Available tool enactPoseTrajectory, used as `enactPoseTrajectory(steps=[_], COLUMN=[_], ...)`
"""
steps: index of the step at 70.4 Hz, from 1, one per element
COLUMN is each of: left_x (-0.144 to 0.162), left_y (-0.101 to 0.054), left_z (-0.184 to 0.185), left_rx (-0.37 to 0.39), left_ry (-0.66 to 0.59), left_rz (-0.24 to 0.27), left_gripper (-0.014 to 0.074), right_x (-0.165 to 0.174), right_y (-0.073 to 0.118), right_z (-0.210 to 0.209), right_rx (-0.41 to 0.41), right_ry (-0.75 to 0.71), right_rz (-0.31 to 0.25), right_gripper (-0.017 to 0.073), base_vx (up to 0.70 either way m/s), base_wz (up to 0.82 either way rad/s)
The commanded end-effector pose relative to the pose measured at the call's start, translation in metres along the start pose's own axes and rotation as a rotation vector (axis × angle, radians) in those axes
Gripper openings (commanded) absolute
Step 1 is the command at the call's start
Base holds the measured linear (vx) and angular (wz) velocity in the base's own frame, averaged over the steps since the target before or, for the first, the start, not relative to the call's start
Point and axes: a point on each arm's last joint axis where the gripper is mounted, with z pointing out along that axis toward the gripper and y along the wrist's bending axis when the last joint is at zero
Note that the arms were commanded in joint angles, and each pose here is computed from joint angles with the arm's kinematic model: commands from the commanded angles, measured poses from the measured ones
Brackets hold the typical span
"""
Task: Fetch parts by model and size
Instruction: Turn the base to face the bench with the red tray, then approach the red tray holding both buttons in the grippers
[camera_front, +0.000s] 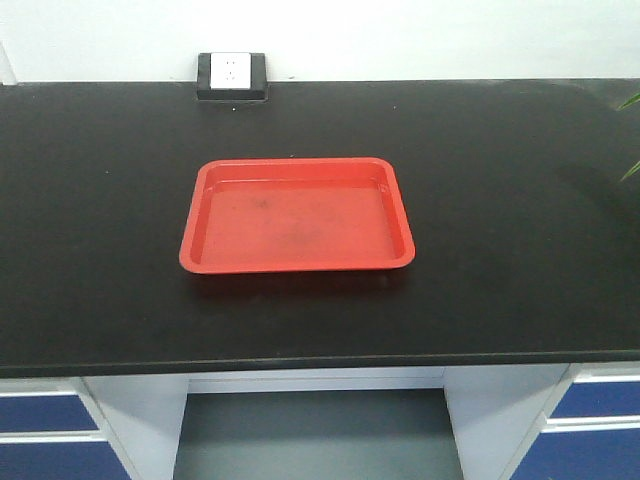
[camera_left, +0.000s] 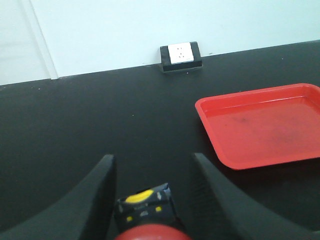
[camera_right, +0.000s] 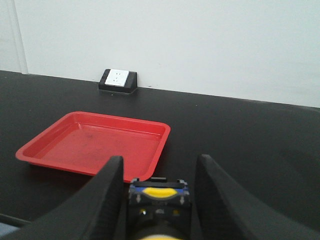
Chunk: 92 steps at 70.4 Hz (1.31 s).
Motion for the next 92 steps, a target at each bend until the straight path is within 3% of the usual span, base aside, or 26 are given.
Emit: enactPoseTrajectory(steps=[1,92], left_x=[-0.0142,-0.0142], left_y=[0.0002,0.0002], left_z=[-0.0022,-0.0022], left_rx=[0.008,0.008], left_ry=[-0.095,-0.095], left_rz=[0.0,0.0], left_gripper=[-0.0006,-0.0006], right_x=[-0.0153,-0.0153], right_y=[0.001,0.001], right_z=[-0.0007,-0.0007], right_rx=[-0.013,-0.013], right_ry=[-0.096,-0.096], right_rz=[-0.022,-0.022], right_gripper=[-0.0005,-0.0005], base_vx=[0.15,0.1], base_wz=[0.0,0.0])
